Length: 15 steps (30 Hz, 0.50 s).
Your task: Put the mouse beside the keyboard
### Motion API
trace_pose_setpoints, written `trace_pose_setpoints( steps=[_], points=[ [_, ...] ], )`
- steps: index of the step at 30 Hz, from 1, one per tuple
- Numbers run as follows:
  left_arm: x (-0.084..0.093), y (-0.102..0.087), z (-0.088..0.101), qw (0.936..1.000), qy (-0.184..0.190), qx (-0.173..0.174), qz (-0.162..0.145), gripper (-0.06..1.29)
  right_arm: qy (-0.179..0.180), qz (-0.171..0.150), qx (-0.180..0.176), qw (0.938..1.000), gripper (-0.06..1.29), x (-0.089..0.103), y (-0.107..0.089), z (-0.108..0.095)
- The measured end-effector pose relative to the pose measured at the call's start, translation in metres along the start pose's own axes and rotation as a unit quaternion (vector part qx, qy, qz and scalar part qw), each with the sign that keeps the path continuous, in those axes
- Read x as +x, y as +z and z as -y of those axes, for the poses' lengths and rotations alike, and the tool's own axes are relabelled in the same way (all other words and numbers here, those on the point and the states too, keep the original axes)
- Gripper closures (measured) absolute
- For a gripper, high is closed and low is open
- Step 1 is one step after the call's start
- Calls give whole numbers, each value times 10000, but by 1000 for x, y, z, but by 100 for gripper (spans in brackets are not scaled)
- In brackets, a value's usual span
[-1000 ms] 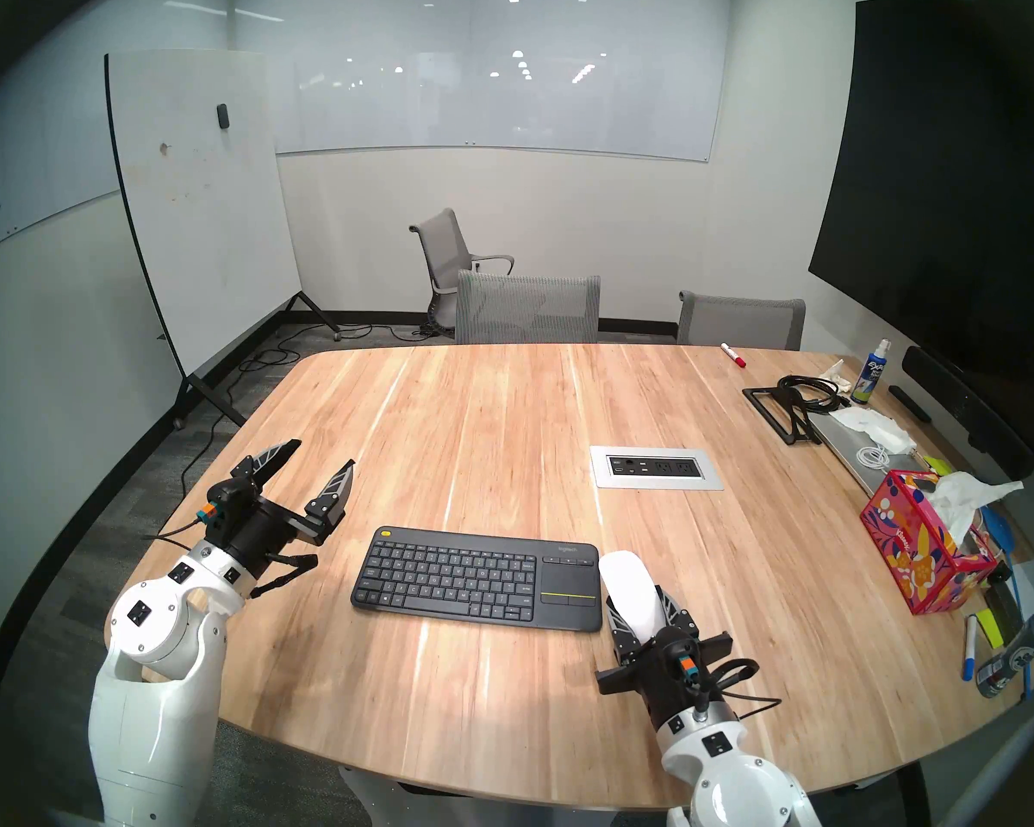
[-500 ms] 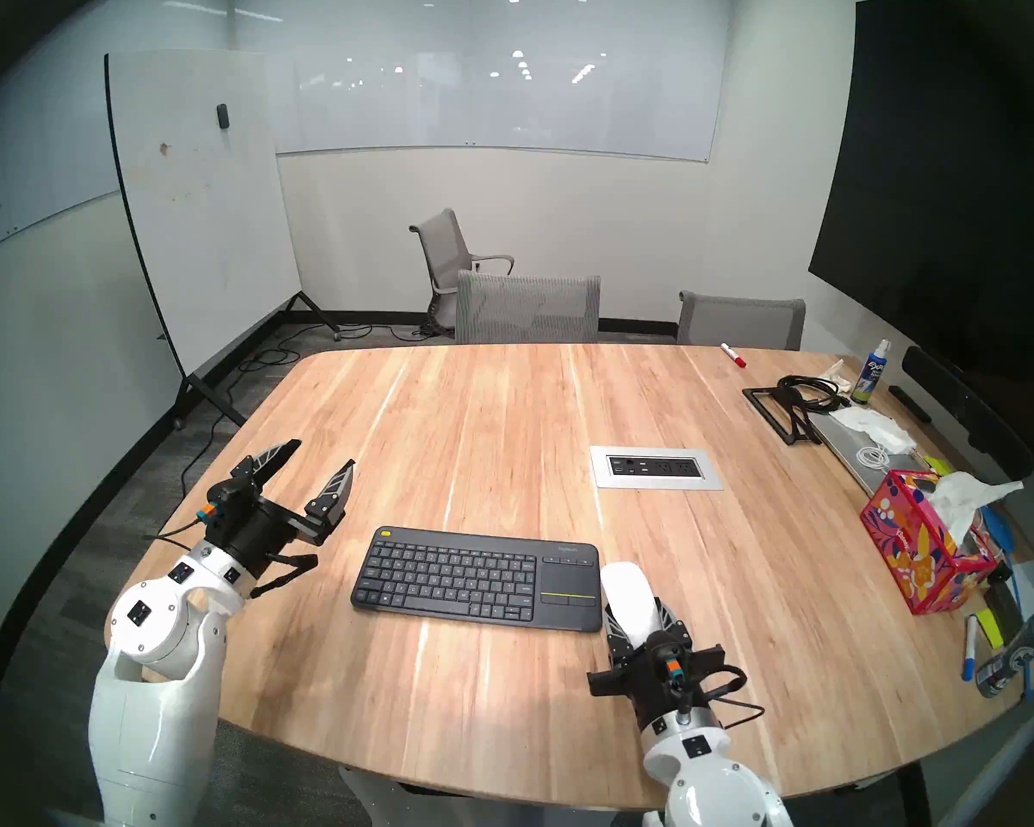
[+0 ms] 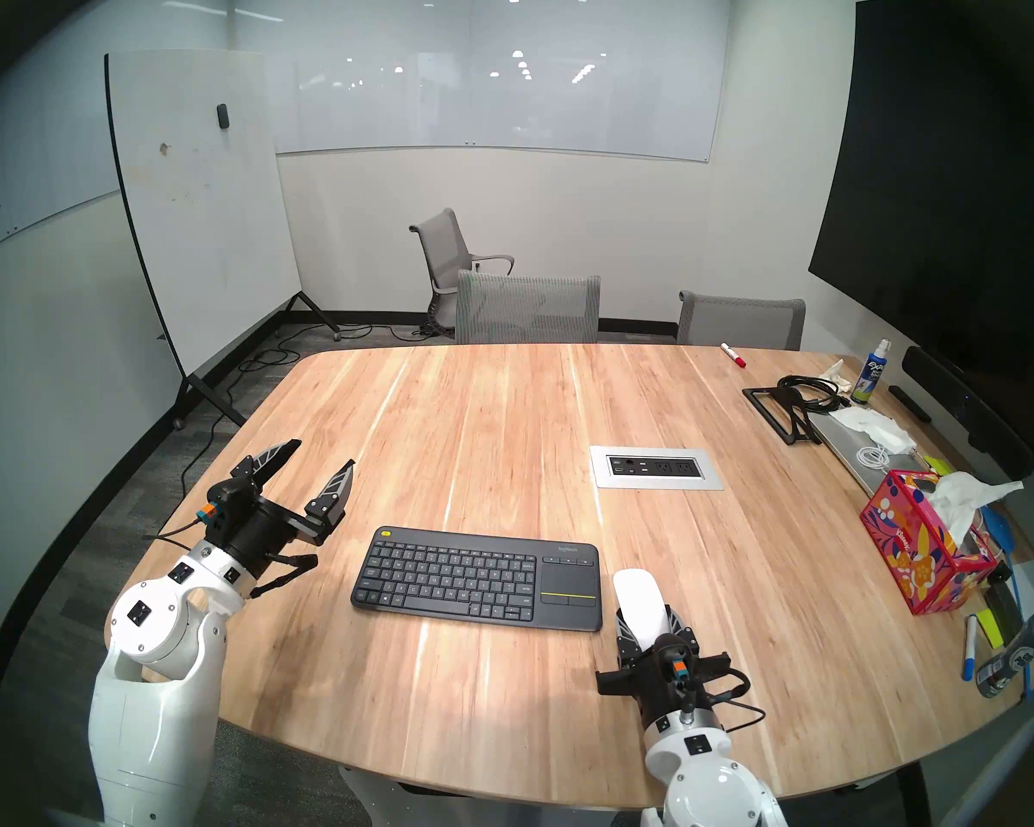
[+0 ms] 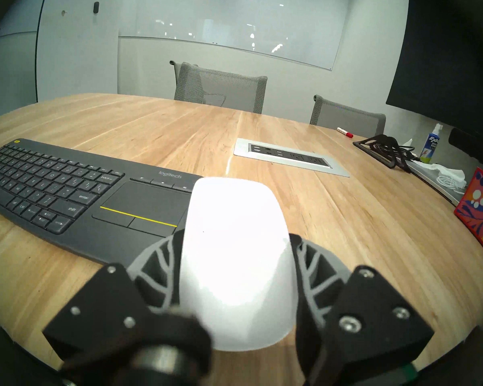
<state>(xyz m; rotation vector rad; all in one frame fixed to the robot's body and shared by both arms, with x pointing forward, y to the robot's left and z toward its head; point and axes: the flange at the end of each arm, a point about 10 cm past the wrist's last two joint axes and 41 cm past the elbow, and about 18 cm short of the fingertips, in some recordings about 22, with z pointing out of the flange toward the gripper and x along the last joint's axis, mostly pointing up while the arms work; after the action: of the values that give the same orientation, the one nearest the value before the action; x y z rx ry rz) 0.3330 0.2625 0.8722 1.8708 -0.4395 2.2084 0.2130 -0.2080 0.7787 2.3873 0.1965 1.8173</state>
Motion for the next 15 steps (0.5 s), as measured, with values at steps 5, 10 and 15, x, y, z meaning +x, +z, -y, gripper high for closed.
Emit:
trace_pose_setpoints(
  steps=[5,10,15],
  points=[
    [0,0,0,10000,0,0,0,-2,67,34,-70,9999,67,-2,0,-5],
    [0,0,0,10000,0,0,0,-2,159,72,-139,9997,67,-5,0,-10],
    [0,0,0,10000,0,0,0,-2,228,139,-133,9996,67,-10,0,-13]
  ],
)
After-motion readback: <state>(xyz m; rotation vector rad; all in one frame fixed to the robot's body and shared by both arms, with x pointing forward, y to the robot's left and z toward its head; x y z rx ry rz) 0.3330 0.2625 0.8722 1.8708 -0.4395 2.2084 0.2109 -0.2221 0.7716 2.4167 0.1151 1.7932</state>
